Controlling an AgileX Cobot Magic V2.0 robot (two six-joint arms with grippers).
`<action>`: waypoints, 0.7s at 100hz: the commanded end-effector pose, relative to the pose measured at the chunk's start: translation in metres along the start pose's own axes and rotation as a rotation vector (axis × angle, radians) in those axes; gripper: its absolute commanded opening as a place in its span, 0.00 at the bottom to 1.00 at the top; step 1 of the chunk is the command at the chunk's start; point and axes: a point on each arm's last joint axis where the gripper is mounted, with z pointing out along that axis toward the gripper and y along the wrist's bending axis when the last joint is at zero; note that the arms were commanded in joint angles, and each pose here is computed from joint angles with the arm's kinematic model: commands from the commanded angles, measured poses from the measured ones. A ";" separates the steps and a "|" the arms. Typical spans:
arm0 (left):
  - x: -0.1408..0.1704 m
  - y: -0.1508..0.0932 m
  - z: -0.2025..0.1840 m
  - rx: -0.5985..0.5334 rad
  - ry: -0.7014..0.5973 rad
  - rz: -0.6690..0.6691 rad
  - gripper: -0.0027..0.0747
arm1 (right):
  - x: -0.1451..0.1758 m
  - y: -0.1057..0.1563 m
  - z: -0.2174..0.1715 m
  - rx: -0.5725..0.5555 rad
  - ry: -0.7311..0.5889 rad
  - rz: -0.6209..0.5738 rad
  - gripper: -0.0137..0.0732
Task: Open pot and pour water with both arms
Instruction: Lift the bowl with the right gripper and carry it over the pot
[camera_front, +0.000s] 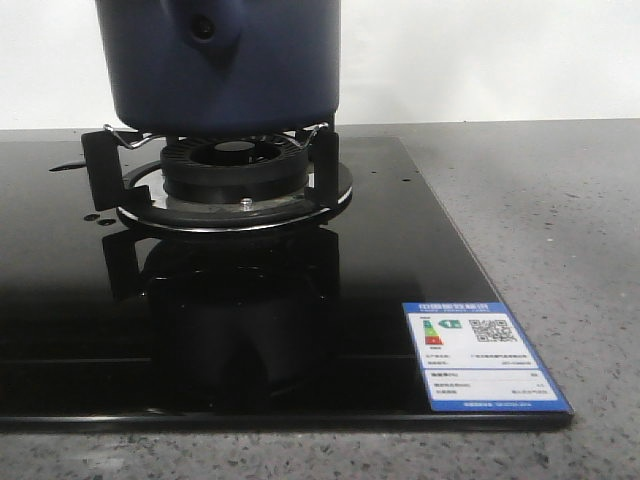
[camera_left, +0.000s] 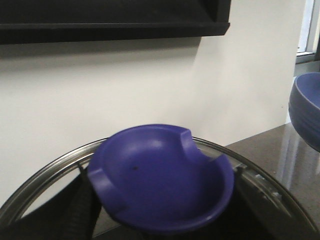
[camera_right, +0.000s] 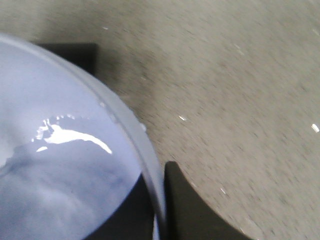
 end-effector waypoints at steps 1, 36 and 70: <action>-0.022 -0.004 -0.007 -0.014 -0.096 -0.046 0.35 | -0.015 0.021 -0.017 -0.057 -0.075 -0.056 0.09; -0.025 -0.001 -0.012 -0.075 -0.104 -0.049 0.35 | -0.058 0.087 0.002 -0.184 -0.202 -0.191 0.09; -0.024 0.000 -0.012 -0.095 -0.100 -0.050 0.35 | -0.072 0.113 0.017 -0.118 -0.355 -0.286 0.09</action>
